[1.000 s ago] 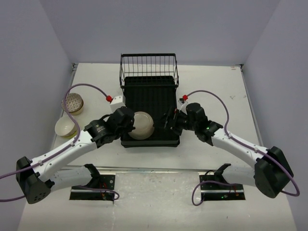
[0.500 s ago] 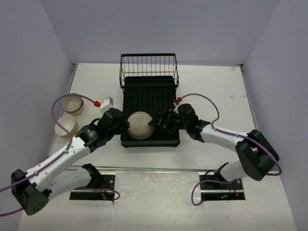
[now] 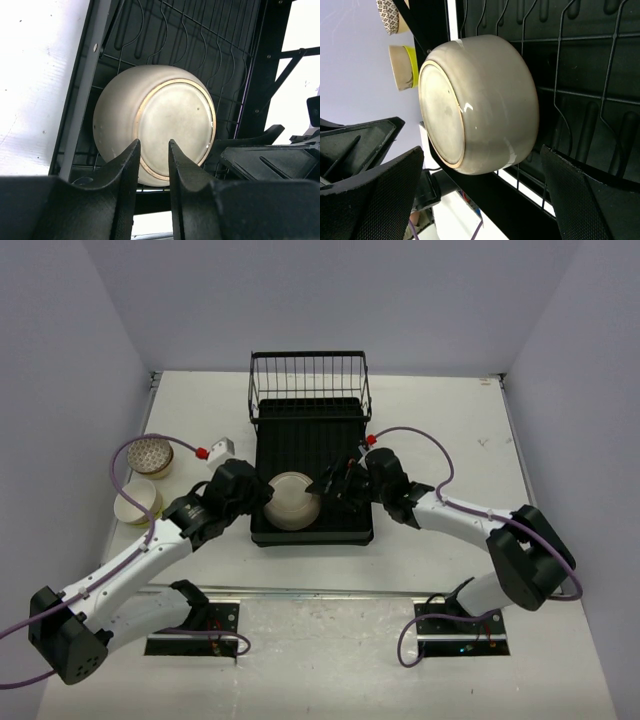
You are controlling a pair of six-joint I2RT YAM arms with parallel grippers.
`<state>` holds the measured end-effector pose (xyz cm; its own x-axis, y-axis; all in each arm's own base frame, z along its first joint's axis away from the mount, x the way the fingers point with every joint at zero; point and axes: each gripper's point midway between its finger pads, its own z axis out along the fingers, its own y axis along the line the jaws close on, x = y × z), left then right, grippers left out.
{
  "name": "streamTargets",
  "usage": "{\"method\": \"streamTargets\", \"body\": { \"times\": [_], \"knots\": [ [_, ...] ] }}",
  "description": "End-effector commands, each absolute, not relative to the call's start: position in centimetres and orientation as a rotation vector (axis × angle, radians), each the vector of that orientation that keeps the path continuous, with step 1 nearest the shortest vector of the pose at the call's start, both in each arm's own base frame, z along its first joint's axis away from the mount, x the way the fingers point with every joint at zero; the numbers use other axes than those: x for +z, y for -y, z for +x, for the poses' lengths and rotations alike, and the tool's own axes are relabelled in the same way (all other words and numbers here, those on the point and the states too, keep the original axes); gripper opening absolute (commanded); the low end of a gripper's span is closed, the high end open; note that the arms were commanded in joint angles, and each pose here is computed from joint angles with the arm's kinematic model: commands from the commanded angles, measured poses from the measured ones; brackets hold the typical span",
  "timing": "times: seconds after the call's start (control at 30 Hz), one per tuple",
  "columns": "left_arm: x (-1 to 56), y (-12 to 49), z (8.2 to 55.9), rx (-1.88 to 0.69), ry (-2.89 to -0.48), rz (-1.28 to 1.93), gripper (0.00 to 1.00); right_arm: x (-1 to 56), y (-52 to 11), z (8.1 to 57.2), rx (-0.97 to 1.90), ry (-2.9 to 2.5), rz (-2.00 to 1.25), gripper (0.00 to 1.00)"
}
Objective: Unload the bowls from the dish rack
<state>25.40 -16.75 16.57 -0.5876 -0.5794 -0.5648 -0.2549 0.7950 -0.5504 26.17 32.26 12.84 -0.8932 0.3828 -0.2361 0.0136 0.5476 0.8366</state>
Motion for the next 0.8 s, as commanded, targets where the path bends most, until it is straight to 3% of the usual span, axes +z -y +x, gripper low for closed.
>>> {"method": "streamTargets", "body": {
  "times": [0.0,0.33,0.77],
  "knots": [
    [17.4,16.4,26.1,-0.556,-2.153,-0.656,0.30,13.6,-32.5,27.4,1.251,-2.365,0.305,0.99],
    [16.6,15.6,26.2,-0.515,-2.169,-0.670,0.21,12.2,-33.1,27.7,1.216,-2.411,0.323,0.99],
    [15.6,15.6,26.8,-0.503,-2.200,-0.648,0.21,12.2,-34.3,28.6,1.201,-2.412,0.300,0.99]
  ]
}}
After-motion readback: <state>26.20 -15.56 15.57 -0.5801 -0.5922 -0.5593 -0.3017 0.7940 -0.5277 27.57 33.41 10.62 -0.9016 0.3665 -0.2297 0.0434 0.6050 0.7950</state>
